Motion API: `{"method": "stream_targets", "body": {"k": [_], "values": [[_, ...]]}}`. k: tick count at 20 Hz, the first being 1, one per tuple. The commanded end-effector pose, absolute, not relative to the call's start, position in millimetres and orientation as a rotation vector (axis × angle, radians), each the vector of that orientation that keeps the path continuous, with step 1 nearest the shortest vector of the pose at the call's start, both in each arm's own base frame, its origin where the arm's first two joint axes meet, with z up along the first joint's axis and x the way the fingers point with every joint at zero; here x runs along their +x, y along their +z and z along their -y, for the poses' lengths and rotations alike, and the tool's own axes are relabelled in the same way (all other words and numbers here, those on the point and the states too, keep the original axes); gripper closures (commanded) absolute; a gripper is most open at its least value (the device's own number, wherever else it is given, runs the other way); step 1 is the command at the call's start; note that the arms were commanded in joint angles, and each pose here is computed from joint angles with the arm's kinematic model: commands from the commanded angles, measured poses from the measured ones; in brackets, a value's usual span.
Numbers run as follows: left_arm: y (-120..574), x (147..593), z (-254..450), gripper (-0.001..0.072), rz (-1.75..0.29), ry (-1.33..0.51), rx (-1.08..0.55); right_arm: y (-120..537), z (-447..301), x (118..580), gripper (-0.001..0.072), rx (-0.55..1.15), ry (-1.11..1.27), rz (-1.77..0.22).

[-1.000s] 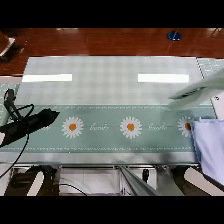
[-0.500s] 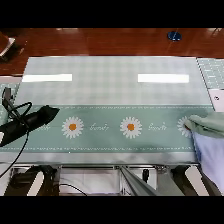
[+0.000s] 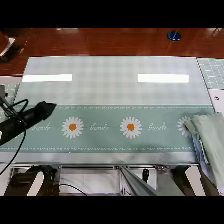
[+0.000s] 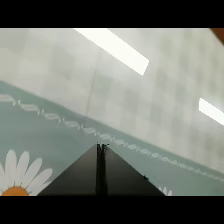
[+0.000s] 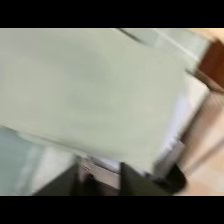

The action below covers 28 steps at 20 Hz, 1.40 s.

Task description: Fold the shirts.

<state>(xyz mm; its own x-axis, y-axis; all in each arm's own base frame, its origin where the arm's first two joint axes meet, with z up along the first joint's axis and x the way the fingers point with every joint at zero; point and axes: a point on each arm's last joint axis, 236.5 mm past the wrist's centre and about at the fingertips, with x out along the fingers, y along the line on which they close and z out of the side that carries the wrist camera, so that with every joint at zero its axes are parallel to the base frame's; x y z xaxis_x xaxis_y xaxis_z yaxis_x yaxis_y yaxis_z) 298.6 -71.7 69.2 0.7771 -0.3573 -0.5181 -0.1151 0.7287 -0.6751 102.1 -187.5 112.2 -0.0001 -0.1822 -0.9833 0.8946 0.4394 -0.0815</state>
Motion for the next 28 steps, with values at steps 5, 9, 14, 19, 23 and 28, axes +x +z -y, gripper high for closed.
{"method": "stream_targets", "body": {"k": [5, 9, 14, 19, 23, 28], "values": [[255, 364, 92, 0.0682, -0.318, -0.373, -0.483, 249, 96, 367, 0.0693, 0.73, -0.072, -0.599], [230, 373, 173, 0.0682, -0.502, -0.578, -0.282, 160, -45, 396, 0.0693, 0.203, 0.188, -0.911], [61, 371, 150, 0.0681, -0.978, -0.292, -0.017, 51, -56, 388, 0.0693, -0.143, -0.032, -1.172], [43, 375, 146, 0.068, -1.024, -0.274, -0.01, 34, -48, 386, 0.0692, -0.095, -0.069, -1.232], [43, 376, 146, 0.068, -1.022, -0.274, -0.011, 35, -48, 387, 0.0693, -0.096, -0.07, -1.225], [43, 377, 146, 0.068, -1.017, -0.275, -0.012, 35, -48, 387, 0.0692, -0.096, -0.07, -1.225]]}}
